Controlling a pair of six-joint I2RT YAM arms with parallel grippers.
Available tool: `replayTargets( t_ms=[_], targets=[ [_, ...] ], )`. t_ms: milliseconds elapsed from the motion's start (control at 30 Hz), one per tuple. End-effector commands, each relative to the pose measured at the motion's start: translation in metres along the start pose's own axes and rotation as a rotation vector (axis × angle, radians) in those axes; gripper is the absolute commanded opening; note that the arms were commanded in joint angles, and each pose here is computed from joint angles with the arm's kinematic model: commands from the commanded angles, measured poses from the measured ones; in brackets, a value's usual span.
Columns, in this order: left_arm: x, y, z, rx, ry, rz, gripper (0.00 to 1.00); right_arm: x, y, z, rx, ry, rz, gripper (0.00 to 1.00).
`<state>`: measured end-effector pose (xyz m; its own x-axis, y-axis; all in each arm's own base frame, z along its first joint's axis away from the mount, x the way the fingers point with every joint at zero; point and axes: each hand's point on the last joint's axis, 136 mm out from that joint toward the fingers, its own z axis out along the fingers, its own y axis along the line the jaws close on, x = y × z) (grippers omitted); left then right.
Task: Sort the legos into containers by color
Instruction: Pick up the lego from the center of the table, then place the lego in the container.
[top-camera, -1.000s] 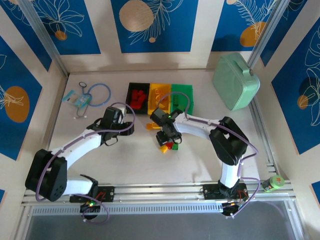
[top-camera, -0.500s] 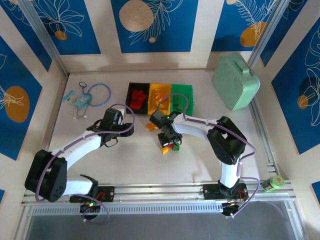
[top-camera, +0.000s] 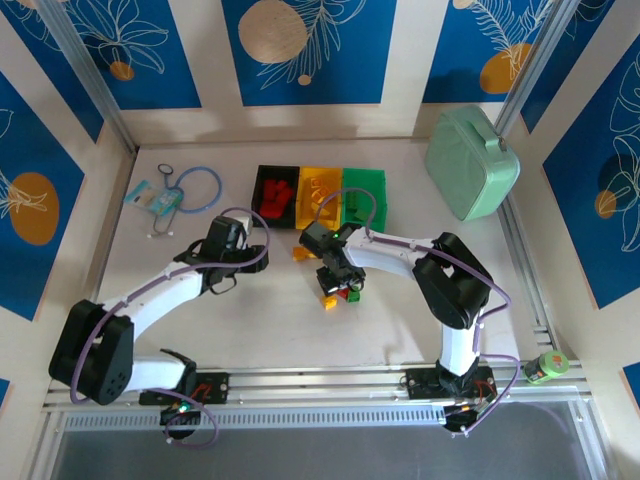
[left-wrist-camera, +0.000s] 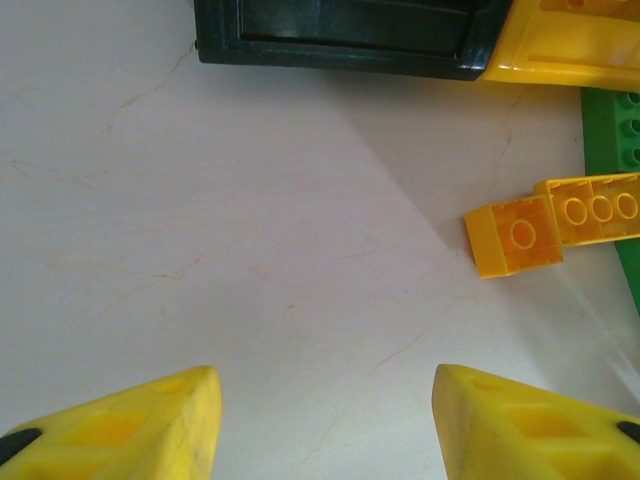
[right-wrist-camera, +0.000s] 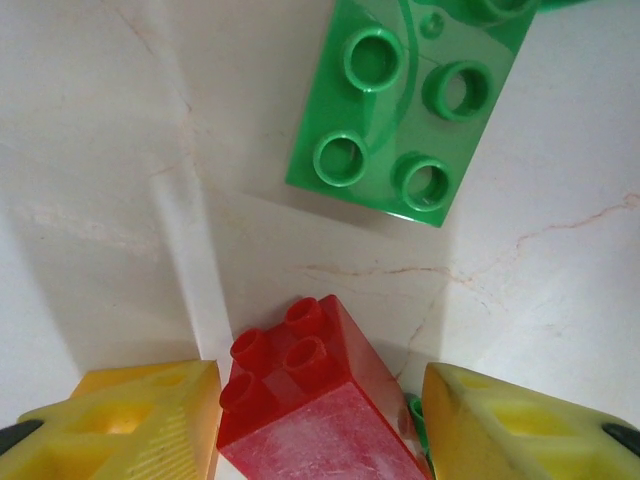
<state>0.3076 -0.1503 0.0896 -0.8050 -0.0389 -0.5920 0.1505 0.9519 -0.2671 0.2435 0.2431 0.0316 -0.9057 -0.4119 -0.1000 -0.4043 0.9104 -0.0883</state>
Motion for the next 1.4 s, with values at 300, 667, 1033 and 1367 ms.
replayTargets(
  t_ms=[300,667,1033,1367],
  targets=[
    [0.004,-0.004,-0.004,0.019,-0.014,-0.005,0.57,0.020,-0.001,0.007,0.007,0.054,0.010,0.52],
    [0.005,0.000,-0.006,-0.002,-0.037,-0.020,0.53,-0.012,0.001,-0.045,-0.040,-0.102,0.026,0.34],
    [0.042,-0.012,-0.004,0.033,-0.027,-0.028,0.52,-0.118,0.017,-0.128,-0.254,-0.339,0.119,0.34],
    [0.072,-0.010,-0.010,0.047,-0.021,-0.026,0.52,-0.196,0.044,-0.134,-0.298,-0.386,0.118,0.34]
  ],
)
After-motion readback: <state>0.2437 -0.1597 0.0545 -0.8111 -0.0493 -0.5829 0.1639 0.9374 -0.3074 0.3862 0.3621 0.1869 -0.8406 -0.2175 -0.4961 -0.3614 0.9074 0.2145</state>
